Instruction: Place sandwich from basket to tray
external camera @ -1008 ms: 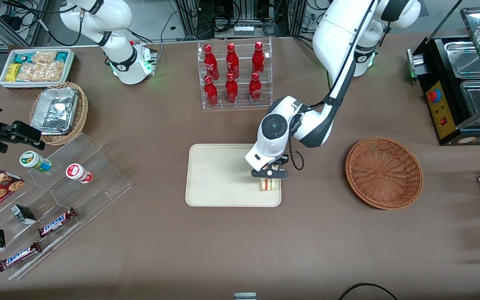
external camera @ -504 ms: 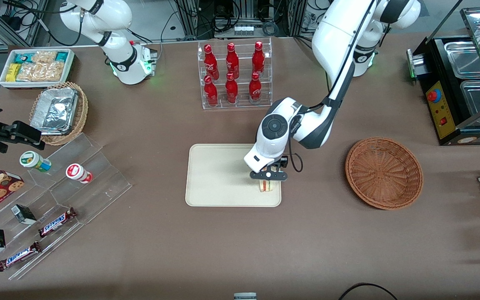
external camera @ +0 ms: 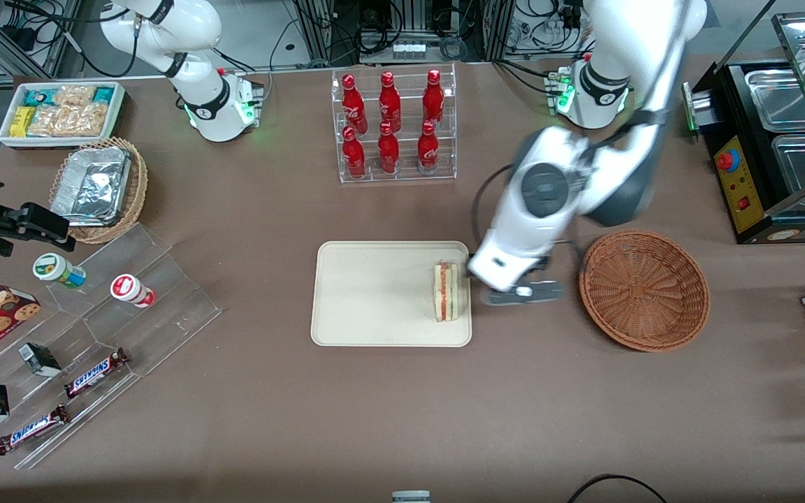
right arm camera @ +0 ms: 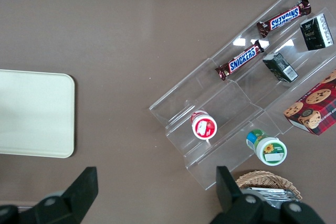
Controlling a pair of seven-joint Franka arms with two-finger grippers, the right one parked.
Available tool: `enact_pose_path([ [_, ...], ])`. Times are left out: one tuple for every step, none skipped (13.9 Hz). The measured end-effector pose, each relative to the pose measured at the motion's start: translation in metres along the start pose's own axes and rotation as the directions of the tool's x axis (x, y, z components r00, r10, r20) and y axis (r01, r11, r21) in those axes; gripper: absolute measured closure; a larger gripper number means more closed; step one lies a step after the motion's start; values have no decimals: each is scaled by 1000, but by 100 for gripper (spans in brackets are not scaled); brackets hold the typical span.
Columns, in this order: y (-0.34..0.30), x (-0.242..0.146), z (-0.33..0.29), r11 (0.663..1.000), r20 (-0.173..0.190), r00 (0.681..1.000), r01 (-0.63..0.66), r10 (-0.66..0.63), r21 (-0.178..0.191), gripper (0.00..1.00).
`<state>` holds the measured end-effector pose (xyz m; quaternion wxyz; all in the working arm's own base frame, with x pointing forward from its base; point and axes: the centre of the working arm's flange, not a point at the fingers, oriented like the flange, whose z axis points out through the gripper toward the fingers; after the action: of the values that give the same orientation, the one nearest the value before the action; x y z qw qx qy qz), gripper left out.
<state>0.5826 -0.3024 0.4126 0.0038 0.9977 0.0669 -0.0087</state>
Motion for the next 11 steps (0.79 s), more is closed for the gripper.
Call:
enact_pose_path([
  [-24,10,-14,999,0,999,34,-34,-3,0],
  [-45,19,-24,998,0,998,67,-67,-5,0],
  [-65,26,-33,996,2,996,88,-88,-6,0],
  [-85,32,-41,996,5,996,88,-88,-7,0],
  [-107,39,-48,997,12,997,71,-71,-5,0],
  [-131,44,-54,999,23,998,54,-54,-3,0],
  [-156,48,-60,999,39,998,48,-48,0,0],
  [-181,52,-67,998,50,997,55,-55,0,0],
  [-200,55,-73,999,52,997,53,-53,-3,0],
  [-213,55,-81,999,50,998,42,-42,-7,0],
  [-222,52,-89,999,54,998,41,-40,-9,0],
])
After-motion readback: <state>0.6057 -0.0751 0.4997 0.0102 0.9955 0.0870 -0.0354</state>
